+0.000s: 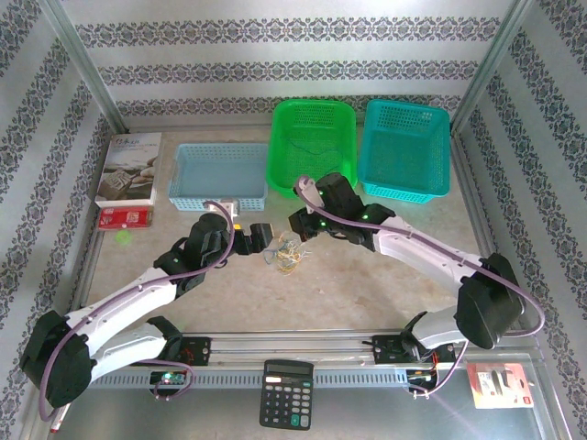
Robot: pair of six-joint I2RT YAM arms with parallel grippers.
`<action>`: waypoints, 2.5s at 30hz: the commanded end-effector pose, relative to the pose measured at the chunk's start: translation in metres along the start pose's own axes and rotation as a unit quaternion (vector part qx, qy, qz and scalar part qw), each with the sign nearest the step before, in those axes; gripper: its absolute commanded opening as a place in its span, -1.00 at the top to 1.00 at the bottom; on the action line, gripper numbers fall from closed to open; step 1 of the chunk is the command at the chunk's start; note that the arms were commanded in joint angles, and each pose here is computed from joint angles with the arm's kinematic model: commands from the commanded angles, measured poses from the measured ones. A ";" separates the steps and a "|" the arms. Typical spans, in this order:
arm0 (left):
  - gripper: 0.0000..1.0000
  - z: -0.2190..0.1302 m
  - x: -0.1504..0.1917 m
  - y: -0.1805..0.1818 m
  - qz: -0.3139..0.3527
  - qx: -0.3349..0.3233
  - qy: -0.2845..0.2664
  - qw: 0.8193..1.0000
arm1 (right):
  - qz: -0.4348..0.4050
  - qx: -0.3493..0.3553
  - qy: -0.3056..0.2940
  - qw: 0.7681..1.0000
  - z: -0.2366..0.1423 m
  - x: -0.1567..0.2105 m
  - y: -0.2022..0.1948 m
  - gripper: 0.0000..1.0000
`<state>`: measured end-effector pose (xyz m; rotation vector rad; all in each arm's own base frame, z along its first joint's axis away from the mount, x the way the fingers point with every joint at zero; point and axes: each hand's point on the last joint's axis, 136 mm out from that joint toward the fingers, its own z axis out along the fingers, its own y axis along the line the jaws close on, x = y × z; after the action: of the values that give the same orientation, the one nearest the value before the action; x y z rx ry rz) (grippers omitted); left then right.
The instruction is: Untangle the cables
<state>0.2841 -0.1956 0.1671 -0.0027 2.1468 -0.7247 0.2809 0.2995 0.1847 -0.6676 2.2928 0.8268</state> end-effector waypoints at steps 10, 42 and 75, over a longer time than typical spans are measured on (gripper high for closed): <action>-1.00 0.006 0.009 -0.038 0.068 0.122 0.011 0.990 | 0.040 -0.009 -0.047 0.998 -0.020 -0.019 0.003 1.00; 0.87 0.037 0.012 -0.073 0.083 0.189 0.022 0.978 | 0.163 -0.160 -0.227 0.947 -0.101 -0.114 0.027 1.00; -0.35 0.027 0.010 -0.072 0.080 0.186 0.017 0.979 | 0.204 -0.122 -0.342 0.909 -0.161 -0.169 -0.034 1.00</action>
<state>0.2859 -0.2738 0.1797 0.3760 1.9878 -1.0307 0.3494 0.2301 0.3676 0.0070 1.7632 1.3866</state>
